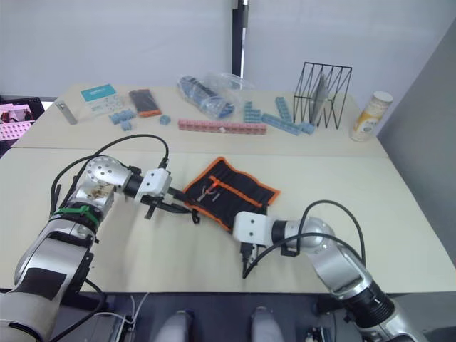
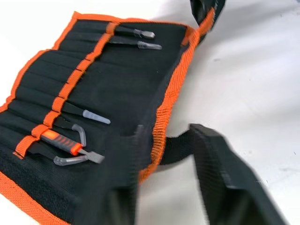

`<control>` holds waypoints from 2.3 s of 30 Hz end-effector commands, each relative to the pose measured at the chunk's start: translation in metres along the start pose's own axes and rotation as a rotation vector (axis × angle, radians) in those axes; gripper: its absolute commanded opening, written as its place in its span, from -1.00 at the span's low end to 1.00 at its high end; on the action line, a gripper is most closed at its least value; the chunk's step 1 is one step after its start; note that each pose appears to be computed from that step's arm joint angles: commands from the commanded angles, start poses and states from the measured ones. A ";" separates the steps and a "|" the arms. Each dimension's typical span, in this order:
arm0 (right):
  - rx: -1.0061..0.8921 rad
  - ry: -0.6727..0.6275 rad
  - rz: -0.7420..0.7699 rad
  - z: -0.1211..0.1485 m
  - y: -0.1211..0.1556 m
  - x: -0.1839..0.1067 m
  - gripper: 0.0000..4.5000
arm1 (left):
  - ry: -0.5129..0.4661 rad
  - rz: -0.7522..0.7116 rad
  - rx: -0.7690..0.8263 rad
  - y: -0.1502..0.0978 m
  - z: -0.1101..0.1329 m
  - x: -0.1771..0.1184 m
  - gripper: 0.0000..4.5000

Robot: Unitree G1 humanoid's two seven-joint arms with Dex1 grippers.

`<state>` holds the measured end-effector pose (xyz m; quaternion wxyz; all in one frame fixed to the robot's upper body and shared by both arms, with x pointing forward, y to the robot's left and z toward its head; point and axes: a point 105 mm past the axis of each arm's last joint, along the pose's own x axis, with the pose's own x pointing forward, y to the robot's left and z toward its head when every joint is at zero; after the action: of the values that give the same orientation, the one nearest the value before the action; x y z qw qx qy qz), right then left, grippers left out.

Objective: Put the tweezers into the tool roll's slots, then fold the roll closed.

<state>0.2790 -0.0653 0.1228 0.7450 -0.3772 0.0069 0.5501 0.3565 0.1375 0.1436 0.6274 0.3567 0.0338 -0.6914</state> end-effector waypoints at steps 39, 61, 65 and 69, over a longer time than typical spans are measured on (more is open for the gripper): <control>0.502 -0.268 -0.048 0.040 -0.003 0.006 0.00 | 0.140 -0.047 0.116 -0.040 -0.029 -0.020 -1.00; 0.670 -0.041 -0.010 -0.030 0.044 0.059 -1.00 | 0.111 0.011 0.084 -0.036 -0.029 -0.029 -0.64; 0.657 -0.034 0.004 -0.030 0.045 0.060 -1.00 | 0.043 0.041 -0.106 -0.036 -0.020 -0.042 -0.04; 0.640 -0.027 0.030 -0.029 0.047 0.061 -1.00 | -0.129 0.095 -0.354 -0.024 0.005 -0.055 0.55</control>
<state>0.2794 -0.0209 0.0723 0.8237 -0.1025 0.1303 0.5422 0.3299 0.1940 0.1456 0.6997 0.2424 0.1193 -0.6614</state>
